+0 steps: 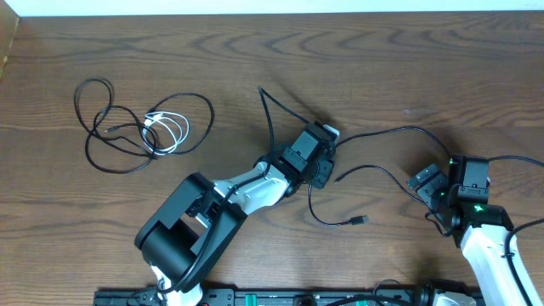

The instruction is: Untangle cables

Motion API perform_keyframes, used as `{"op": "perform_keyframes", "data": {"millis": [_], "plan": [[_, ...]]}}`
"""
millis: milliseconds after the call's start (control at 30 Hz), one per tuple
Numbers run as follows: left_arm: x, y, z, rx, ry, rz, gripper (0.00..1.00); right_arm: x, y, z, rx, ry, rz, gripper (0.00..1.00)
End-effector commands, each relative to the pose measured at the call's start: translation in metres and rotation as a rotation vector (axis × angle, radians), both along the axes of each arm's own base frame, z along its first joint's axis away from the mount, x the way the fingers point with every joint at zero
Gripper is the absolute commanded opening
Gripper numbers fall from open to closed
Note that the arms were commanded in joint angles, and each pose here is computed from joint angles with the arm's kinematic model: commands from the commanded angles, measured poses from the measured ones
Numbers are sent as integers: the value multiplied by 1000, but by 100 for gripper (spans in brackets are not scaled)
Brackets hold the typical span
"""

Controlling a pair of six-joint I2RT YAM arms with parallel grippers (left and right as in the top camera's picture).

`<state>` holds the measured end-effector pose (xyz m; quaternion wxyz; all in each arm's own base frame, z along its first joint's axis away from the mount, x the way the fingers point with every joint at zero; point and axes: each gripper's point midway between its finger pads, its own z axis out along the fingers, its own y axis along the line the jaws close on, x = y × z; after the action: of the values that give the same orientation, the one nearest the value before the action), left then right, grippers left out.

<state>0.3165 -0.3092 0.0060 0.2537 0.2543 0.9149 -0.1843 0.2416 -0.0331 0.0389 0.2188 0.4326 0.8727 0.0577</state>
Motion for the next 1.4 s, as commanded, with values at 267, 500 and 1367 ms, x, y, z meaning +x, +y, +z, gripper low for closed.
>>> {"op": "perform_keyframes", "data": {"millis": [267,500,1367], "plan": [[-21,-30,27,-167,50,-136,8,-2,-5,-1,-12,6,-23,99],[-49,-39,24,-190,141,-214,8,-2,-5,-1,-12,6,-23,99],[-48,-27,14,-122,149,-175,8,-1,-5,-1,-12,5,-23,99]]}}
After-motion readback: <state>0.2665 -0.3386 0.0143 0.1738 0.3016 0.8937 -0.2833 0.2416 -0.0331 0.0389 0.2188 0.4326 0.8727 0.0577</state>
